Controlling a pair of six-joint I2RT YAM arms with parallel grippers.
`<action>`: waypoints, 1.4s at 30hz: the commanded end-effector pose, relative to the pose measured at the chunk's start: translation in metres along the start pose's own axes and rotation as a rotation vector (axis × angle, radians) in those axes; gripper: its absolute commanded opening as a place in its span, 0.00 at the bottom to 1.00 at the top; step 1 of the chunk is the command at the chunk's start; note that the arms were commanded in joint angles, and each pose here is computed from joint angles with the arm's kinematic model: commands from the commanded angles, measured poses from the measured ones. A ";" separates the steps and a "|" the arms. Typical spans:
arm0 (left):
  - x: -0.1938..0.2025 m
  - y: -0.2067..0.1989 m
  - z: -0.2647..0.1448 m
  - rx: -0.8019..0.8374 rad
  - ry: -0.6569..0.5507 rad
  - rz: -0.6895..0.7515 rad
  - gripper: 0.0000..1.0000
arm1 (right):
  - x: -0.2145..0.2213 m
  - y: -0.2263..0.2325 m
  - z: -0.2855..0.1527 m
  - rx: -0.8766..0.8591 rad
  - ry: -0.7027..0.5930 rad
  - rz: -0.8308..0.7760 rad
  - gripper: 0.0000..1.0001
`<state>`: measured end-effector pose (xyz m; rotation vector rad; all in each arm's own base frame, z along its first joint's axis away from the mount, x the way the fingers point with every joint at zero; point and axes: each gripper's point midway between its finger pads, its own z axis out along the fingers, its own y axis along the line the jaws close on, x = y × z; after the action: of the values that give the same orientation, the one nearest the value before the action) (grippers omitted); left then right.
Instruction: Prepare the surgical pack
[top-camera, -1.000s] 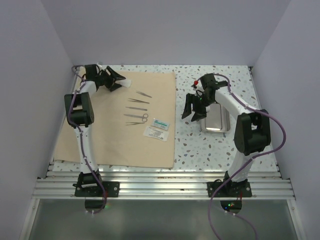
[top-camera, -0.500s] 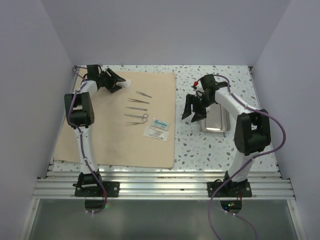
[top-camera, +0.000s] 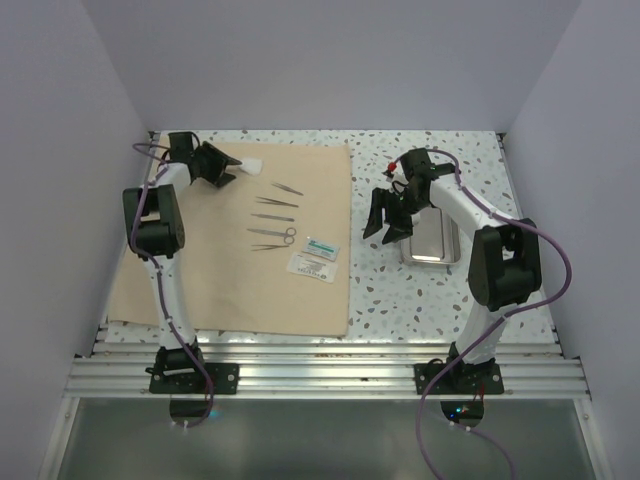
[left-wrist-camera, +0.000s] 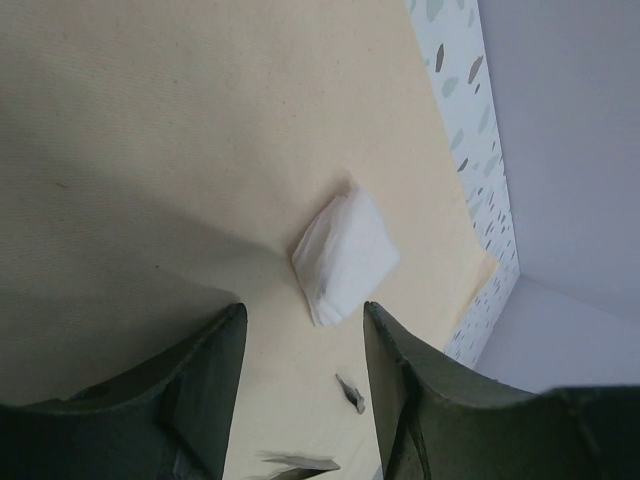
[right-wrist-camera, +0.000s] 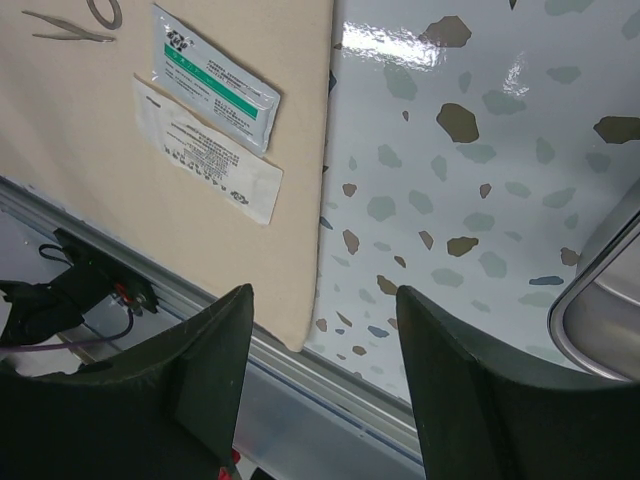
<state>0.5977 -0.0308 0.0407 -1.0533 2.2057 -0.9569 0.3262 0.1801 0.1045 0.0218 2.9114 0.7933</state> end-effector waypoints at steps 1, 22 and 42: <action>-0.029 0.007 0.008 -0.043 -0.105 -0.012 0.54 | -0.003 0.012 -0.009 -0.036 -0.025 -0.021 0.63; 0.006 -0.005 0.046 0.004 0.037 0.046 0.51 | -0.003 0.010 -0.003 -0.039 -0.008 -0.025 0.63; 0.005 0.004 0.056 -0.014 0.038 0.065 0.30 | -0.002 0.008 -0.003 -0.030 0.002 -0.034 0.63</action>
<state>0.6388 -0.0485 0.0333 -0.9609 2.1869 -0.9892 0.3251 0.1817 0.1054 0.0059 2.9097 0.8127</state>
